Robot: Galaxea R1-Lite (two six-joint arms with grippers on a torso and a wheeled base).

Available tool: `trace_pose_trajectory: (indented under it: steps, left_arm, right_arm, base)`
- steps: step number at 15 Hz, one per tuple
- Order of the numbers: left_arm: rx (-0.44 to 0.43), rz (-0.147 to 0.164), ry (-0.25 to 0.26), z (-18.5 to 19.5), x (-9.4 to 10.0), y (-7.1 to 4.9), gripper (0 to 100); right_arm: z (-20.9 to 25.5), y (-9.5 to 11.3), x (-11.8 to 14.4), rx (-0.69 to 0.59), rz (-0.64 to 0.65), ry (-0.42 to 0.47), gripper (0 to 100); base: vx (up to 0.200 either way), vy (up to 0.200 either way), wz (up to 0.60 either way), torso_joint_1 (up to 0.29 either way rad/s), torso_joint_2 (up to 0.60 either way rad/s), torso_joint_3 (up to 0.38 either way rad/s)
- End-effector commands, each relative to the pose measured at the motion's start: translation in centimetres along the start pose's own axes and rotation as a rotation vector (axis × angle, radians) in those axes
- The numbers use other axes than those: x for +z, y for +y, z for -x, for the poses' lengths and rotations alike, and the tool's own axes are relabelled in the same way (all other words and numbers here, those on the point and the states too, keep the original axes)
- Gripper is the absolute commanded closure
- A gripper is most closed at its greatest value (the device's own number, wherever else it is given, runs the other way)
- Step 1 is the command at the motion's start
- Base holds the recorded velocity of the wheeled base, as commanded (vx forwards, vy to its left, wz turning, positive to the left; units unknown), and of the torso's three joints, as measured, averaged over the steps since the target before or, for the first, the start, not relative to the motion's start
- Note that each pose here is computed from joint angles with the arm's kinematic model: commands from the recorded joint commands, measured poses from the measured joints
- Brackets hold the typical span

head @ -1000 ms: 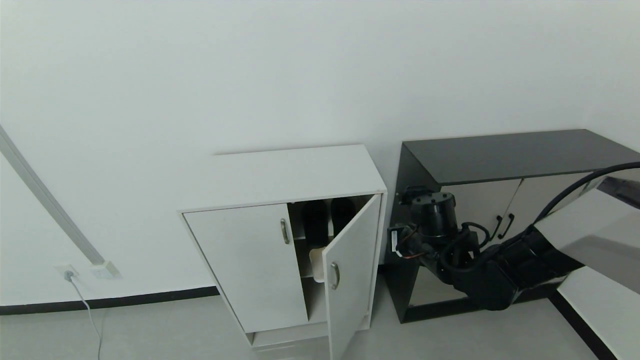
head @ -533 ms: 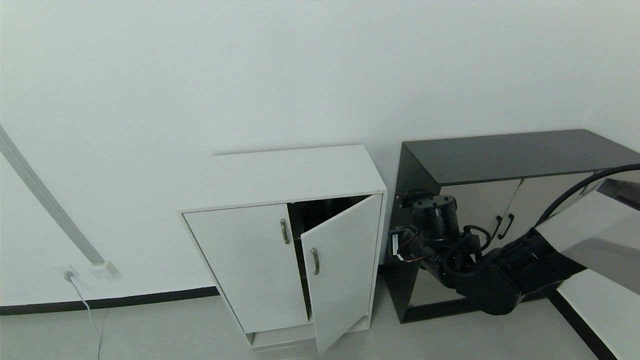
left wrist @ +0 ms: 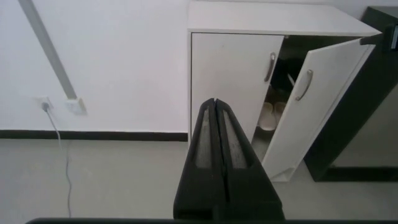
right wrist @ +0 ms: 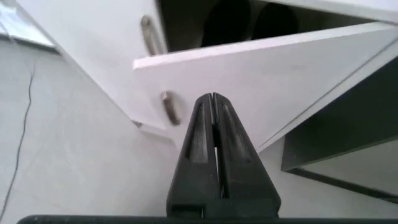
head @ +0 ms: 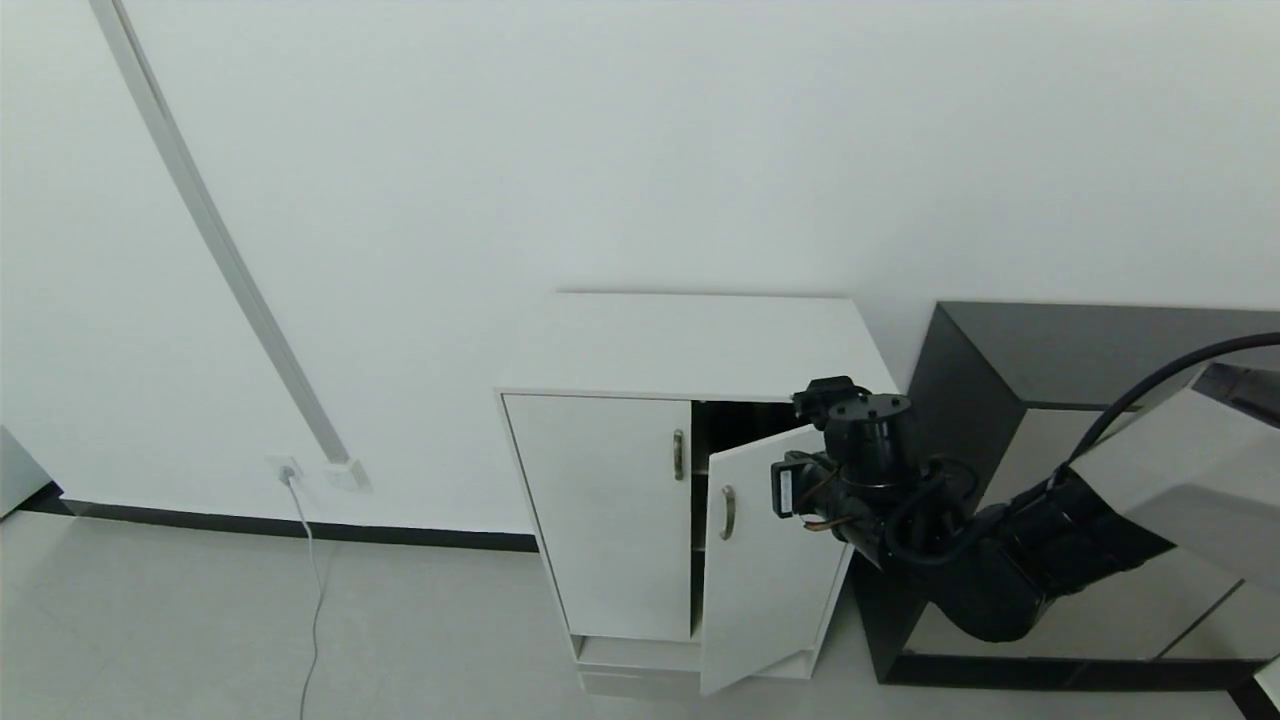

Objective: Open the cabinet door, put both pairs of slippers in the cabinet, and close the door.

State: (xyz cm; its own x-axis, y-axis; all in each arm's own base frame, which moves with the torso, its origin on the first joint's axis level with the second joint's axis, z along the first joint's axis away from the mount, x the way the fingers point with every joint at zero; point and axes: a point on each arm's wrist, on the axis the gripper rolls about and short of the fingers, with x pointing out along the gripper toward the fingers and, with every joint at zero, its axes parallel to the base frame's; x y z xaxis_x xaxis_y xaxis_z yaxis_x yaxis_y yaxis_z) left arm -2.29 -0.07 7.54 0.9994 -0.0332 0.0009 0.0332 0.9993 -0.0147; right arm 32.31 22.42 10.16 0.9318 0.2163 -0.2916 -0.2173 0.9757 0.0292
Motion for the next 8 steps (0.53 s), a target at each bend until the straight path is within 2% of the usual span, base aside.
trace_pose_trajectory:
  steps: [1,8]
  left_arm:
    - [0.001,0.001,0.001,0.0,0.0,0.0,100]
    - [0.001,-0.001,0.001,0.0,0.0,0.0,100]
  right_arm:
    - [0.2,-0.1,-0.2,0.0,0.014,-0.008,100]
    - [1.4,-0.8,-1.6,-0.007,0.025,0.02,100]
  base:
    - [0.0,0.0,0.0,0.0,0.0,0.0]
    - [0.0,0.0,0.0,0.0,0.0,0.0]
